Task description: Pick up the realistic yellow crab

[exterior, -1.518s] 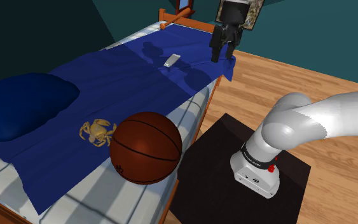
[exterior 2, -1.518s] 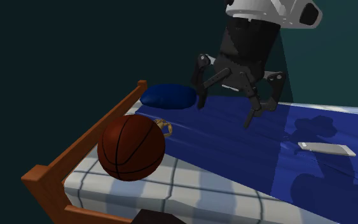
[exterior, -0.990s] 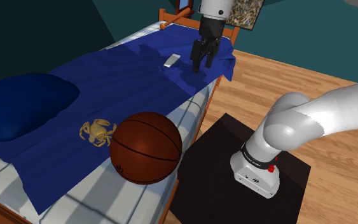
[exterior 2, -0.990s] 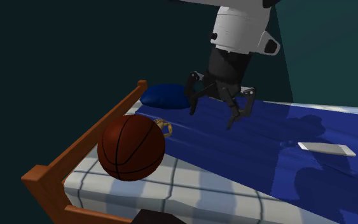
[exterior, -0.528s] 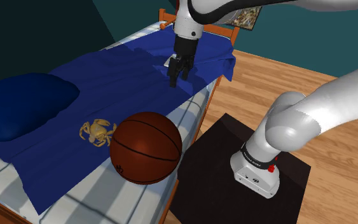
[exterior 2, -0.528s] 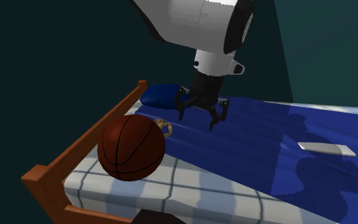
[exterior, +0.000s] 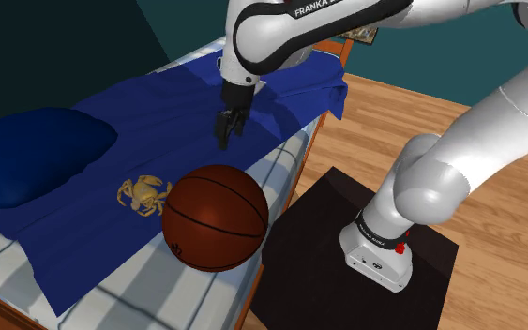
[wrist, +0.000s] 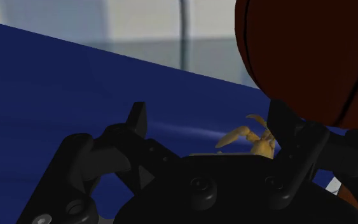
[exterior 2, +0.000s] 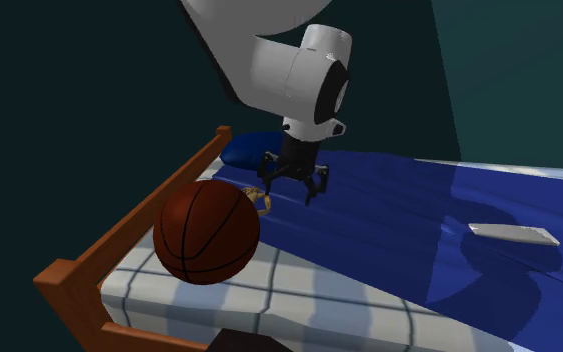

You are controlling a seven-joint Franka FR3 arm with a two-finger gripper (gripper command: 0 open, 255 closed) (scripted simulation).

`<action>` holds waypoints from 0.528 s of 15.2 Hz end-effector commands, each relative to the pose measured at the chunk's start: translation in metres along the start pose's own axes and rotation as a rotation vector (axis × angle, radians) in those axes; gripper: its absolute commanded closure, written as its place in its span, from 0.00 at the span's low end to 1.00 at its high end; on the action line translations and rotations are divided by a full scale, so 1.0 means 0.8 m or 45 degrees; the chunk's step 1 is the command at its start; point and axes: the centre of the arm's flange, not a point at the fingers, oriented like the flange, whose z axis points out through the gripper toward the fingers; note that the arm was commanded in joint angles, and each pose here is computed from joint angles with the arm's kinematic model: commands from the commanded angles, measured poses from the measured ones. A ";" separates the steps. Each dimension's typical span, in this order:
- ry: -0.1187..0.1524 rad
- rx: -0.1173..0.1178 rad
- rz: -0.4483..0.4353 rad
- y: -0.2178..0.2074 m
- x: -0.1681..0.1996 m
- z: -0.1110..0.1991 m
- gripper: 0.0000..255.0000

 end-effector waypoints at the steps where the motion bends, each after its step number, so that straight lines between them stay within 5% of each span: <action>1: 0.012 0.008 -0.052 -0.015 0.022 0.020 0.00; 8: 0.046 0.031 -0.228 -0.068 0.088 0.092 0.00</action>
